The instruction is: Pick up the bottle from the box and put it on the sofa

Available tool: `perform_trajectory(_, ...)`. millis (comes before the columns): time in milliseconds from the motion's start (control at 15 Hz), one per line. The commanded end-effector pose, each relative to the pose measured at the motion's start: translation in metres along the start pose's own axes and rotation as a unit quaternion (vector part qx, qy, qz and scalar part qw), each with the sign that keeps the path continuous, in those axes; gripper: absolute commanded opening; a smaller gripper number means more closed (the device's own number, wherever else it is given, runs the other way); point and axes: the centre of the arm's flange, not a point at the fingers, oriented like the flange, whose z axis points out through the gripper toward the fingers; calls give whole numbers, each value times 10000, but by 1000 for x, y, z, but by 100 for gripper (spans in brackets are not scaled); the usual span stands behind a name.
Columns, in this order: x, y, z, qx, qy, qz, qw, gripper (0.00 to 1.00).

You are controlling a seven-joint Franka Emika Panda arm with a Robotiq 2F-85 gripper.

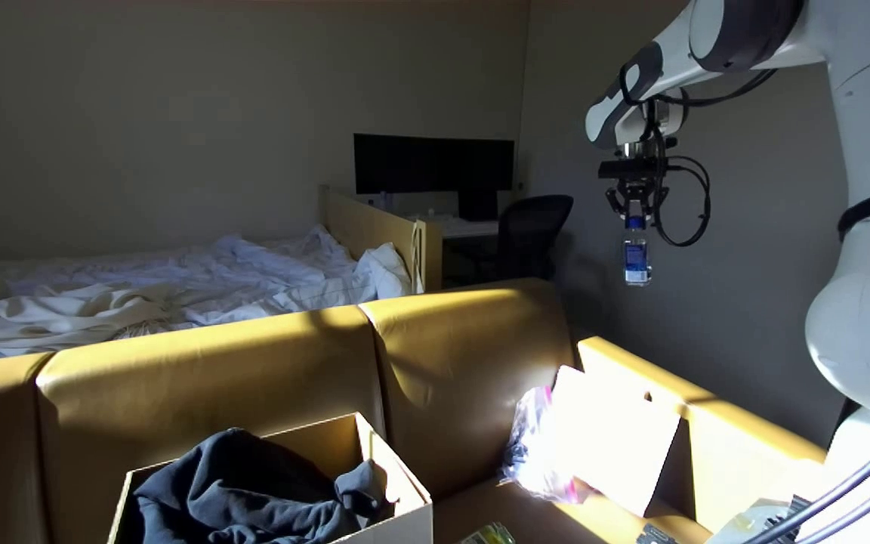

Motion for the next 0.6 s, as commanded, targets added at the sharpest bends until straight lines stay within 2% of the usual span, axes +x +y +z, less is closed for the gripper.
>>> perform_trajectory(0, 43, 17, 39, -7, -596, 251, 9979, 15)
perform_trajectory(133, 48, 29, 69, 86, -894, 428, 9950, 15)
perform_trajectory(267, 53, 34, 95, 108, -863, 565, 9946, 15)
perform_trajectory(333, 56, 37, 106, 140, -998, 611, 9930, 15)
perform_trajectory(533, 39, 24, 139, 333, -1377, 527, 9885, 15)
